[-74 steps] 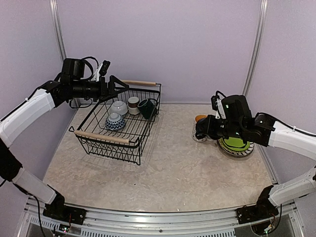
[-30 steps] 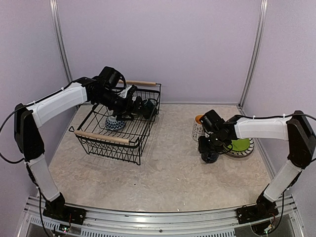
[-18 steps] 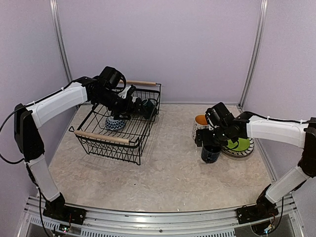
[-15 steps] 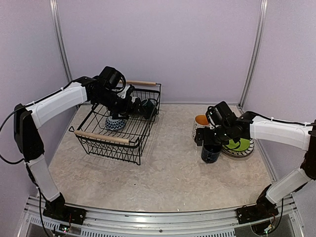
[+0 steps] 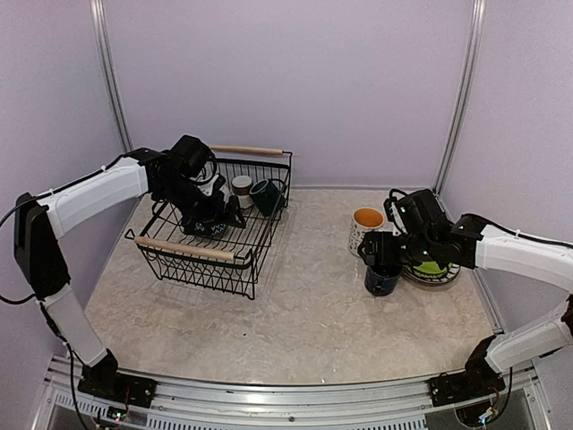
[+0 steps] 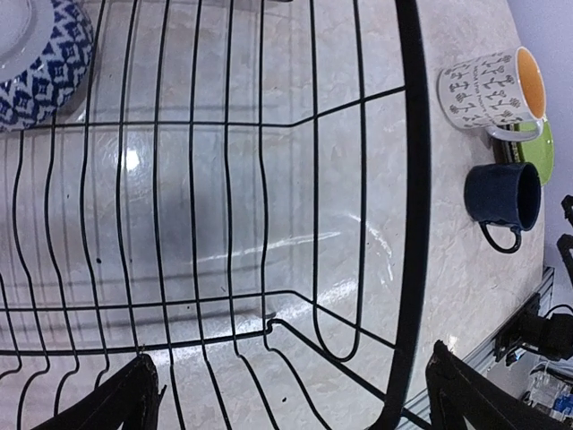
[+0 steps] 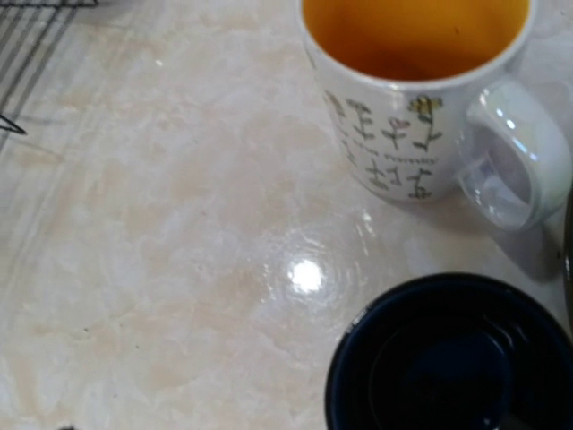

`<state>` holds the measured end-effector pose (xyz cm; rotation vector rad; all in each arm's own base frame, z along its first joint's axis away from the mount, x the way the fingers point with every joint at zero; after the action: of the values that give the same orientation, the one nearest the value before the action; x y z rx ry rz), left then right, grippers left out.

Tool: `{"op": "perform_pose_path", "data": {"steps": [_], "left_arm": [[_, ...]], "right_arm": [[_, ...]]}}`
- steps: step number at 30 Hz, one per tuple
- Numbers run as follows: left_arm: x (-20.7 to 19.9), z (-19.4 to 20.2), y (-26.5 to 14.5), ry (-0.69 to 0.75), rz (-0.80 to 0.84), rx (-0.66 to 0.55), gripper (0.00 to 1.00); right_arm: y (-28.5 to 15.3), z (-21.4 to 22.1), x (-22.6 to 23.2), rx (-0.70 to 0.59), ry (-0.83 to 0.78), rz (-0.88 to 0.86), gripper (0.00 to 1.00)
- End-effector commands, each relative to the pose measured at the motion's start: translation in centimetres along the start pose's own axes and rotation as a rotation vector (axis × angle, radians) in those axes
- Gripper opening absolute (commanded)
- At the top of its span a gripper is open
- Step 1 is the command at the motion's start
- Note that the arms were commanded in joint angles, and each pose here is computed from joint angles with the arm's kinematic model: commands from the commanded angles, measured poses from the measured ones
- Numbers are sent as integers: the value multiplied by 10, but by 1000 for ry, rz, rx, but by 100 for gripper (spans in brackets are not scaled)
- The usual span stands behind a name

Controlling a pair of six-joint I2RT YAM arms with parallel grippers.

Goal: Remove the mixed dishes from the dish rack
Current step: Move the dish rack to the center of the board.

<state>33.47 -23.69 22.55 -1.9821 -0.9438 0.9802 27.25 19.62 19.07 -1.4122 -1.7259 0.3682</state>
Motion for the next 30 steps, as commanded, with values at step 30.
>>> {"op": "perform_pose_path", "data": {"steps": [30], "left_arm": [[-17, 145, -27, -251, -51, 238, 99]], "right_arm": [[1, 12, 8, -4, 28, -97, 100]]}}
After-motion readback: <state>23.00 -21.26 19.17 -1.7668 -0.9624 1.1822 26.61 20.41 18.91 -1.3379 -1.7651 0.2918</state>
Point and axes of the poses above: each gripper's point midway between its finger pads, its own y axis out along the fingers, its own x axis along the line the jaws close on, z = x × y, the point moved 4 cm from there along -y, back along the fingers, and after that the axes turned 15 degrees about y, right-handed, at the moved point
